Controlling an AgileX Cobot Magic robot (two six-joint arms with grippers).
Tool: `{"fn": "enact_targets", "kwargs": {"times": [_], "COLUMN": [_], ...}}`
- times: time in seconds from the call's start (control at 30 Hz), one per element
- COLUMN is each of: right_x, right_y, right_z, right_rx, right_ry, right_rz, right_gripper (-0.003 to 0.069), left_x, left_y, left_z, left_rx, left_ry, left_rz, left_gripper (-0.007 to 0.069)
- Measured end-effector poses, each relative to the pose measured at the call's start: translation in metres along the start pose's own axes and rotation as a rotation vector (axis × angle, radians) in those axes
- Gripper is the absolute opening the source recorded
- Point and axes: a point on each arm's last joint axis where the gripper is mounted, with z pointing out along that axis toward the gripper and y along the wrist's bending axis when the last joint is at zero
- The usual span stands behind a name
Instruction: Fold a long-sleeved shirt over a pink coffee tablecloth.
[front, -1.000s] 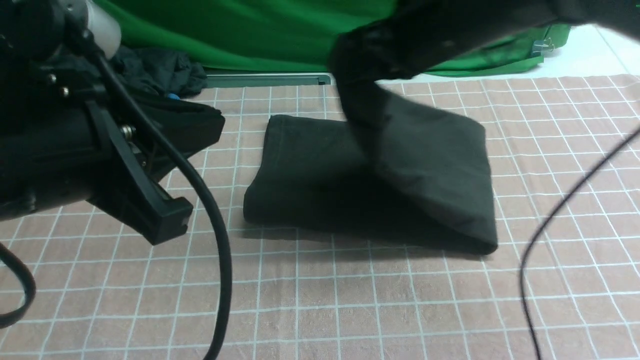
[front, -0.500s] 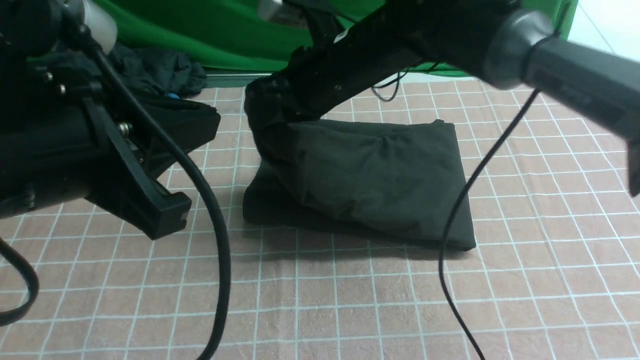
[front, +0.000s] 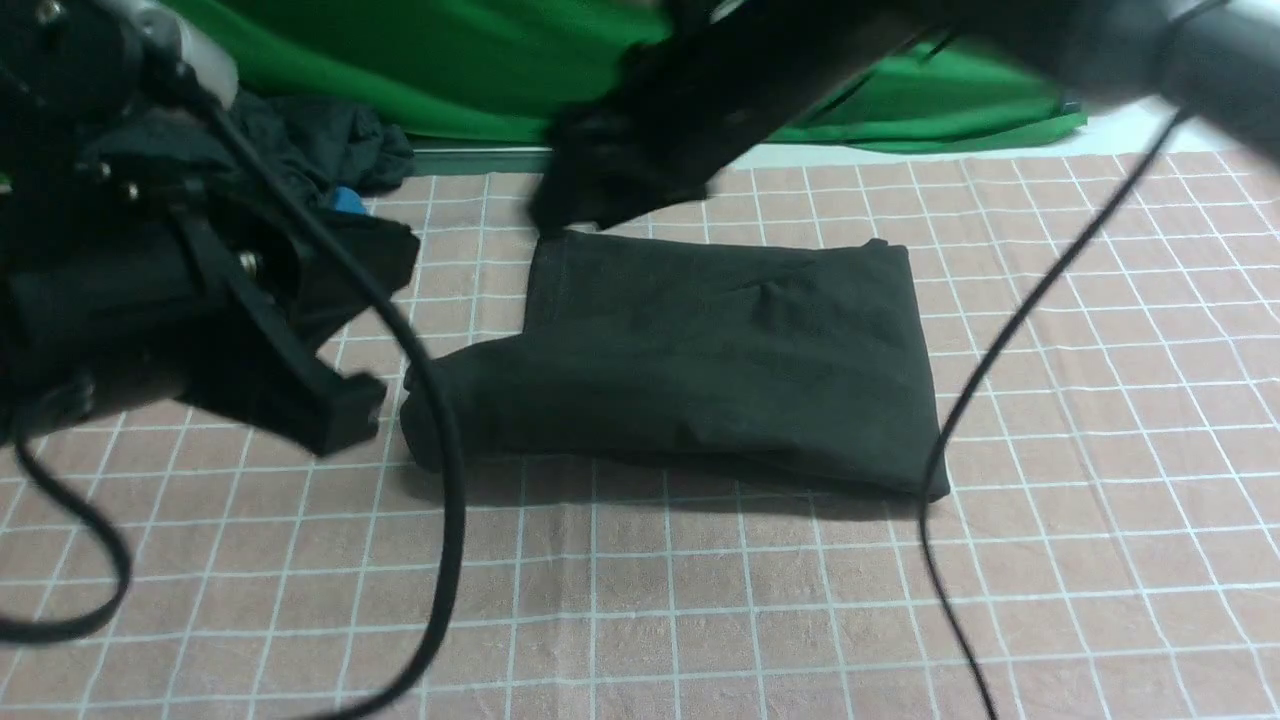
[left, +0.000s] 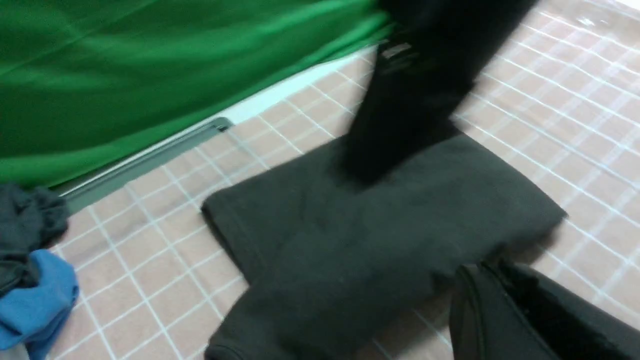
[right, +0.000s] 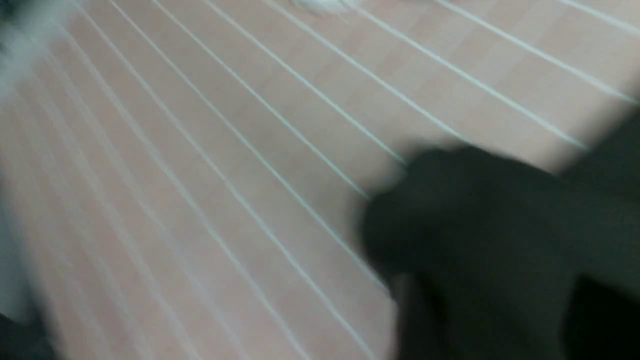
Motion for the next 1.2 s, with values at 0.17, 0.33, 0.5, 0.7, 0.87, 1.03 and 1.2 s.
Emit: {"fn": "enact_targets", "kwargs": {"times": [0.17,0.33,0.5,0.7,0.87,1.03,1.2], "right_x": [0.031,0.065,0.102,0.131,0.143,0.133,0.099], "right_y": [-0.031,-0.071,-0.099,-0.109,-0.12,-0.129,-0.137], "right_z": [-0.034,-0.031,-0.002,0.037,0.058,0.046,0.018], "right_rx": [0.29,0.373,0.309,0.275,0.275,0.287,0.325], "right_ry": [0.087,0.04,0.088,0.166,0.237,0.21,0.058], "right_rz": [0.058,0.213,0.379,0.436,0.438,0.45,0.438], "right_gripper": [0.0055,0.0023,0.0028,0.0048,0.007,0.0093,0.0192], "left_x": [0.006,0.035,0.072,0.116,0.134,0.121,0.061], "left_y": [0.003,0.016,0.042,0.064,0.087,0.098,0.097], "left_z": [0.04,0.113,0.184,0.234,0.244,0.23,0.183], "left_rx": [-0.009,-0.026,-0.054,-0.071,-0.094,-0.106,-0.123], "left_ry": [0.058,0.26,0.44,0.595,0.647,0.637,0.448], "left_rz": [-0.055,-0.152,-0.228,-0.259,-0.269,-0.273,-0.236], "left_gripper": [0.0017,0.0017,0.0017,0.0017,0.0017,0.0017,0.0017]}}
